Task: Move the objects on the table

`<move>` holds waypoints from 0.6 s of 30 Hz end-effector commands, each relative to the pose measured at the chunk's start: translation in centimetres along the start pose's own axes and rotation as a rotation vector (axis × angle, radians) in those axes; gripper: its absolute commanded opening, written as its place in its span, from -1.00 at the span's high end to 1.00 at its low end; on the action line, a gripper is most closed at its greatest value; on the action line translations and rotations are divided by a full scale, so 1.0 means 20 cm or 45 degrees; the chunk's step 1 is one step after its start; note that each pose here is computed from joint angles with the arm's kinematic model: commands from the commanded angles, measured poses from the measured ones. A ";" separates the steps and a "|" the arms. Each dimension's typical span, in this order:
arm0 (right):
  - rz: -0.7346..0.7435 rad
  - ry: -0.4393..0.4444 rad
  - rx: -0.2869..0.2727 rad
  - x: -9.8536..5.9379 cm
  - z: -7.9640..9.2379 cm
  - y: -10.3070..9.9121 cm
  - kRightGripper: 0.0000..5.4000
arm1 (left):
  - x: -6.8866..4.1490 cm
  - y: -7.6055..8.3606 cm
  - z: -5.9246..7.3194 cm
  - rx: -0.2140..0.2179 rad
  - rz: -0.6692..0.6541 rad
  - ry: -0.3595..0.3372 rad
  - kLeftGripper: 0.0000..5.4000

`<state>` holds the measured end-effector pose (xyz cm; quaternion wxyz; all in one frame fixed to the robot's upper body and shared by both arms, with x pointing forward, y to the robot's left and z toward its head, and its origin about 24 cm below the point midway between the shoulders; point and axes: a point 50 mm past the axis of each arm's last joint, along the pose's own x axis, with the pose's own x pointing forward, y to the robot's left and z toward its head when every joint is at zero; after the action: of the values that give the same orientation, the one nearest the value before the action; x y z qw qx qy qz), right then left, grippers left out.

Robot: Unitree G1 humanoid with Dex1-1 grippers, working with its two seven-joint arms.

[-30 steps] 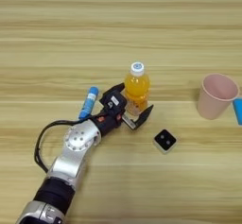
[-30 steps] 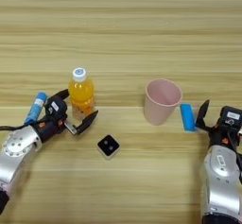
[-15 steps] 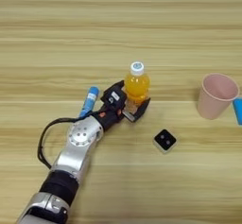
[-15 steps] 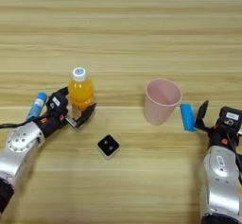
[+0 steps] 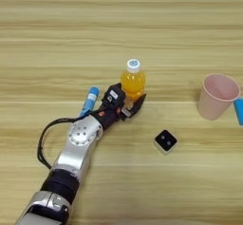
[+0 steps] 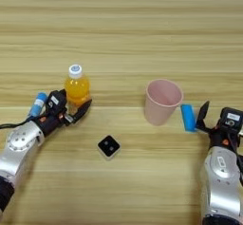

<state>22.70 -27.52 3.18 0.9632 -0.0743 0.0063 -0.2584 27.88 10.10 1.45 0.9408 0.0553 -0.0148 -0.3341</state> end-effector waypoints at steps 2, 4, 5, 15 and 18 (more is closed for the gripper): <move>-0.002 0.010 0.000 0.00 0.00 0.00 -1.00 | -0.02 0.08 0.02 0.054 0.066 -0.008 -0.26; -0.002 0.010 0.000 0.00 0.00 0.00 -1.00 | -0.02 0.11 0.02 0.055 0.091 -0.003 -0.26; -0.002 0.010 0.001 0.00 0.00 0.00 -1.00 | -0.03 0.12 0.01 0.055 0.102 0.000 -0.26; 0.000 0.008 0.002 0.00 0.00 0.00 -1.00 | -0.06 0.16 -0.02 0.048 0.146 0.028 -0.26; 0.000 0.007 0.002 0.00 0.00 0.00 -1.00 | -0.06 0.17 -0.03 0.043 0.146 0.034 -0.26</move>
<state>22.68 -27.52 3.18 0.9632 -0.0743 0.0062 -0.2584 28.94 13.05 1.41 0.9575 0.0662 -0.0150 -0.2802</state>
